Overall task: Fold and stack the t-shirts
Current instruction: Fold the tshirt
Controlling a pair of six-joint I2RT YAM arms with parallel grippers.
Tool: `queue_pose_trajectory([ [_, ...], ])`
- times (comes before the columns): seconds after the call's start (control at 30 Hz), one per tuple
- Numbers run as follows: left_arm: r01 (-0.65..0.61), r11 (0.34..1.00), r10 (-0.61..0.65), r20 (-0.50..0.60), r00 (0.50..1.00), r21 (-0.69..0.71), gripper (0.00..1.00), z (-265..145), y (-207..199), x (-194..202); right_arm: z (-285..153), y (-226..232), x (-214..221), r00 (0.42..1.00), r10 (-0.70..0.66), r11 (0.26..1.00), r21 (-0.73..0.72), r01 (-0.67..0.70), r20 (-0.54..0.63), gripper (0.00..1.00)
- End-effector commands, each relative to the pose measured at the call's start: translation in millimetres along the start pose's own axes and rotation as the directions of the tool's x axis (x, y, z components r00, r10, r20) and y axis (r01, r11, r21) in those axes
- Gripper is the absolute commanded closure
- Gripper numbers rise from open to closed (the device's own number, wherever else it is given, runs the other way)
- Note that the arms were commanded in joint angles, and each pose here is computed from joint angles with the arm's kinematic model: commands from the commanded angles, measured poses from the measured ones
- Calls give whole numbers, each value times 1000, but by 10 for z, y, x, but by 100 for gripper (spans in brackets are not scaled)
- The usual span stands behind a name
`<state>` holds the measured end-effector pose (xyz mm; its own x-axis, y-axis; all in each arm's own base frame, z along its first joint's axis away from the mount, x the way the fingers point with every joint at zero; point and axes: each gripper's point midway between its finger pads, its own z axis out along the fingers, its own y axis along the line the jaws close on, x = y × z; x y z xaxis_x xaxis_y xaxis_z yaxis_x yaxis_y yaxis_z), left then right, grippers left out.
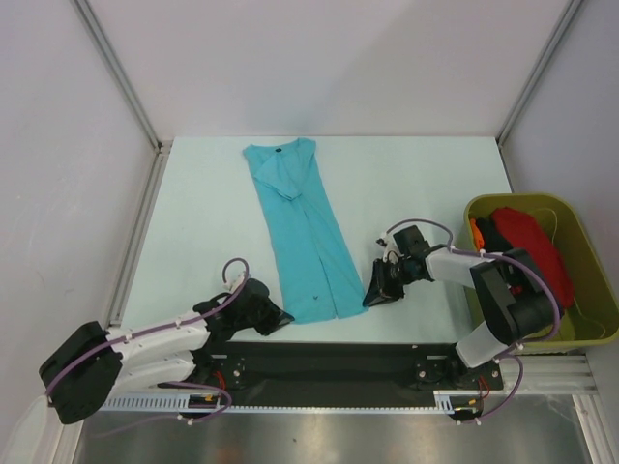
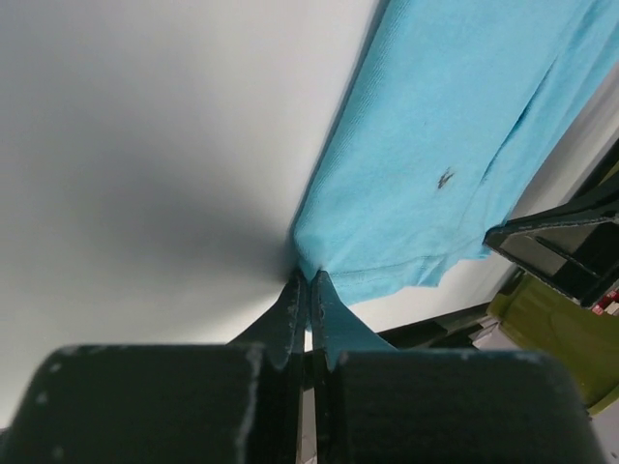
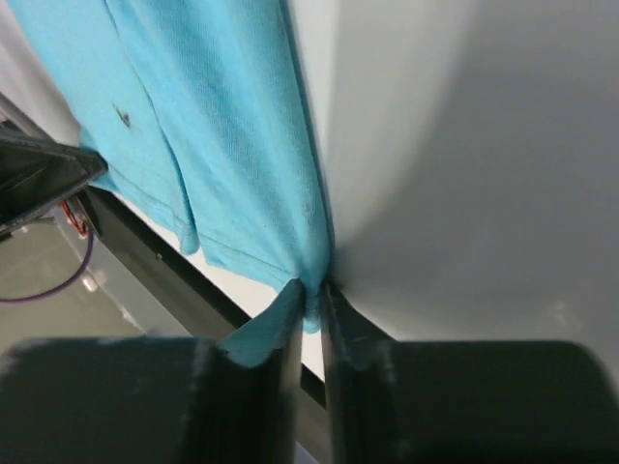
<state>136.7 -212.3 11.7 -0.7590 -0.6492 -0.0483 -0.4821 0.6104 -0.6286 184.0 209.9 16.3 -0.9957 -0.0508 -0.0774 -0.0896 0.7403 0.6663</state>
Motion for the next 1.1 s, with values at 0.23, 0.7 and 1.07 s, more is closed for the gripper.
queue_pose_trajectory([
  [0.23, -75, 980, 80, 20, 997, -185, 100, -175, 599, -20, 171, 0, 482, 1000, 19, 999, 40, -20, 16, 100],
  [0.7, -213, 971, 226, 127, 966, -109, 100, -540, -40, -267, -154, 485, 162, 993, -47, 999, 32, 44, 111, 100],
  [1.07, -128, 992, 125, 264, 956, -6, 100, -347, -1117, -1814, -55, 955, -1761, 982, -142, 990, 1, 143, 124, 100],
])
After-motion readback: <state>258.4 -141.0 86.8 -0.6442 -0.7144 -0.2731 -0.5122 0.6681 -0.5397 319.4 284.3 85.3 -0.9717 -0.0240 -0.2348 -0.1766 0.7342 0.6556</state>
